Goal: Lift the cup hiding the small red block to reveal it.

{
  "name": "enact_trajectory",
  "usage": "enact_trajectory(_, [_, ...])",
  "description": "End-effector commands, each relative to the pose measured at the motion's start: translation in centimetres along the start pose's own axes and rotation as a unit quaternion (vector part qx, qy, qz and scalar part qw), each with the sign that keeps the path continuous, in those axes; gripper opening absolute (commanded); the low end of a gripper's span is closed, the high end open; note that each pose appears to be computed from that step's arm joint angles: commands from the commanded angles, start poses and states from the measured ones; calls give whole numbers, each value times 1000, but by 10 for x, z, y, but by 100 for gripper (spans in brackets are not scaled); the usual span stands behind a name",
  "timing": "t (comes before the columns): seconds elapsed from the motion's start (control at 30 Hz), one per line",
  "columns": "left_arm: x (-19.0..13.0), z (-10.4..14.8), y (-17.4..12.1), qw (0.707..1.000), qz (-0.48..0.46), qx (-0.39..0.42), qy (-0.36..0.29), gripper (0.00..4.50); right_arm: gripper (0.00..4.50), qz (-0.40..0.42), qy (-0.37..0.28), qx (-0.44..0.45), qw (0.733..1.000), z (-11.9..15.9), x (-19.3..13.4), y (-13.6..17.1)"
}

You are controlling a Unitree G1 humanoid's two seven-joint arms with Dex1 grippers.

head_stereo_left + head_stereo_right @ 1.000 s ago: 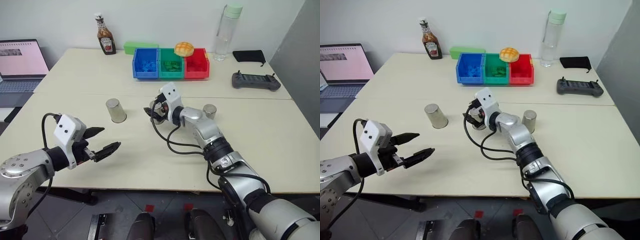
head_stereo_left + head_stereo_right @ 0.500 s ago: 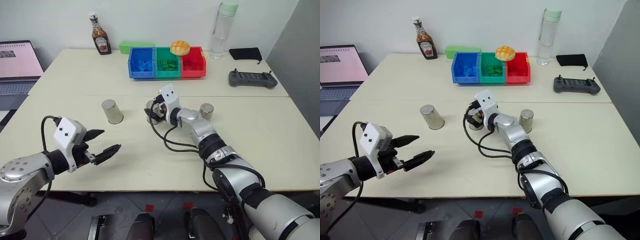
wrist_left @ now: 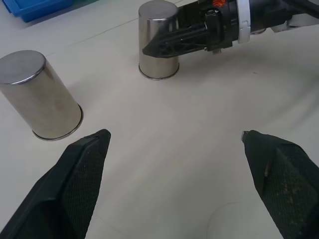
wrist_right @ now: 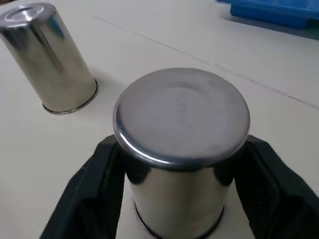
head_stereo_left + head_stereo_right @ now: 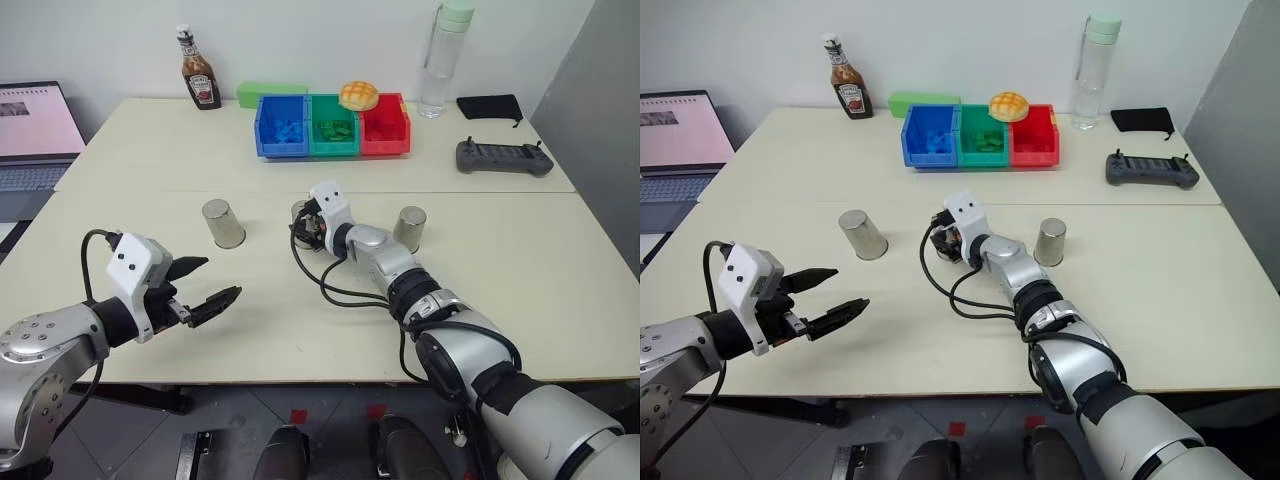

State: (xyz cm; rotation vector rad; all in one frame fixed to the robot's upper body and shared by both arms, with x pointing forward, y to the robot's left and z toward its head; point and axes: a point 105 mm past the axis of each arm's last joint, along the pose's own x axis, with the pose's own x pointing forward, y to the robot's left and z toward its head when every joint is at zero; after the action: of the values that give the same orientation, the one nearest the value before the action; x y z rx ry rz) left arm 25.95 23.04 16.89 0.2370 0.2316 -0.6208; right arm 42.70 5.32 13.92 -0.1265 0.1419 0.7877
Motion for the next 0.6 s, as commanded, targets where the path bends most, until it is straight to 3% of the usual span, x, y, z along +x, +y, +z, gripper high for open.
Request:
enact_trajectory(0.03, [0, 10, 0, 1000, -1, 18, -9, 450, 268, 7, -50, -16, 999, 28, 1, 3])
enact_trajectory(0.3, [4, 12, -1, 1000, -4, 18, -10, 450, 268, -1, -143, -43, 989, 77, -22, -13])
enact_trajectory(0.37, [5, 12, -2, 1000, -6, 17, -11, 450, 268, -12, -138, -47, 989, 74, -30, -20])
enact_trajectory(0.47, [10, 19, -4, 999, -14, 12, -27, 450, 268, -39, -101, -67, 992, 48, -46, -38])
enact_trajectory(0.6, [17, 22, -8, 999, -29, 12, -27, 450, 268, -61, -80, -36, 994, 34, -58, -54])
